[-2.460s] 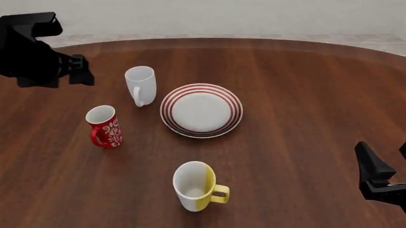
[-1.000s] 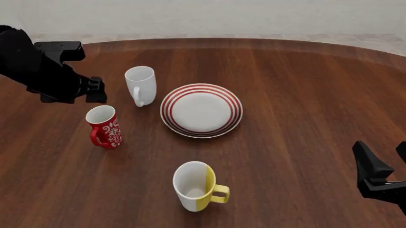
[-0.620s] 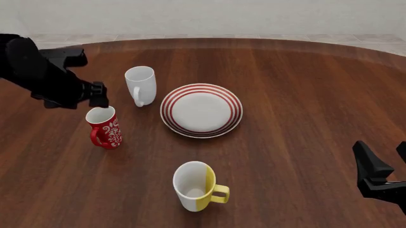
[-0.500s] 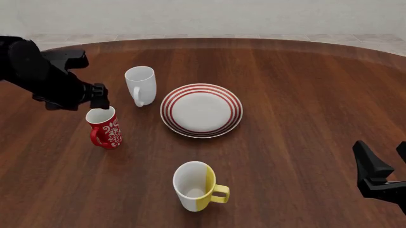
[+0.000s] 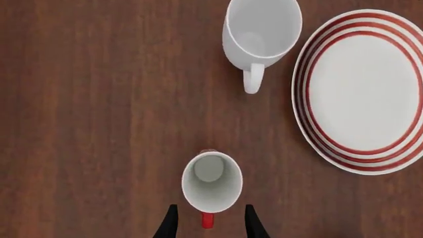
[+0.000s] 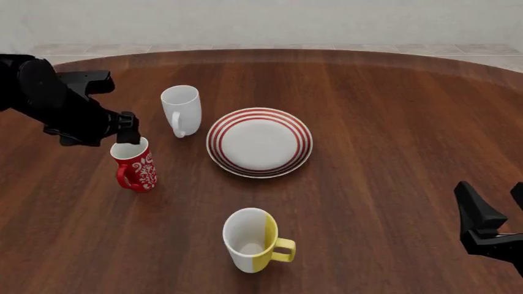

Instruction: Pick up the red mug and put it on the plate

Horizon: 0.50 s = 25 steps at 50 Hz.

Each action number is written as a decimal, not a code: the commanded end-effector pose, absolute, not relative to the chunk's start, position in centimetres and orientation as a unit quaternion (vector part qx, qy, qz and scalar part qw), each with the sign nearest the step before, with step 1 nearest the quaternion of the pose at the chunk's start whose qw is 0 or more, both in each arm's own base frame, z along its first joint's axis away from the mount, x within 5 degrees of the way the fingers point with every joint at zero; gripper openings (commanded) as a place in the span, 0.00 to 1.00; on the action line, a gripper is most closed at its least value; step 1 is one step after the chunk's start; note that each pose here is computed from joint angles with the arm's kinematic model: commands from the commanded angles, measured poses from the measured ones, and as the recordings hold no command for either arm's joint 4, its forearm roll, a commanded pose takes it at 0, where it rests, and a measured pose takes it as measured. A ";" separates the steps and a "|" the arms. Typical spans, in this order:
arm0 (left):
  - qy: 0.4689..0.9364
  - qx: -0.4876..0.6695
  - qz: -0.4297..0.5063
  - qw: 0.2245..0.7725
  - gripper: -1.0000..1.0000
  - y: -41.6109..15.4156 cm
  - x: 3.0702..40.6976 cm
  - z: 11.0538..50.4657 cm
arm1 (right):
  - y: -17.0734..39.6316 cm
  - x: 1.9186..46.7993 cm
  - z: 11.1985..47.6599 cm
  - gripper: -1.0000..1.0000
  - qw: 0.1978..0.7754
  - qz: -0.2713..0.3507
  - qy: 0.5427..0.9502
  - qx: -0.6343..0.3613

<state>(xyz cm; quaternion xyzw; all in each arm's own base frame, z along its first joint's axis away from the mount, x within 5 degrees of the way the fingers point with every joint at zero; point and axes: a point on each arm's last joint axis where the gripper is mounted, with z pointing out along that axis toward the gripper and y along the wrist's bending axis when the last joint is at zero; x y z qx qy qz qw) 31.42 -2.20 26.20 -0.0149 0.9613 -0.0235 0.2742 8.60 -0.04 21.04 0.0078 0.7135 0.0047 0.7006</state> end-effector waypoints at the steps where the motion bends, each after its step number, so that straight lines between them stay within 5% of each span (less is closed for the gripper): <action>1: 0.962 -0.018 -0.017 0.271 1.00 -1.4 32.0 25.7 | 0.0 8.6 21.0 1.00 0.701 0.005 0.714 0.008; 25: 0.963 -0.003 -0.011 0.270 1.00 -1.3 32.2 25.6 | 0.0 8.6 21.0 1.00 0.701 0.005 0.714 0.008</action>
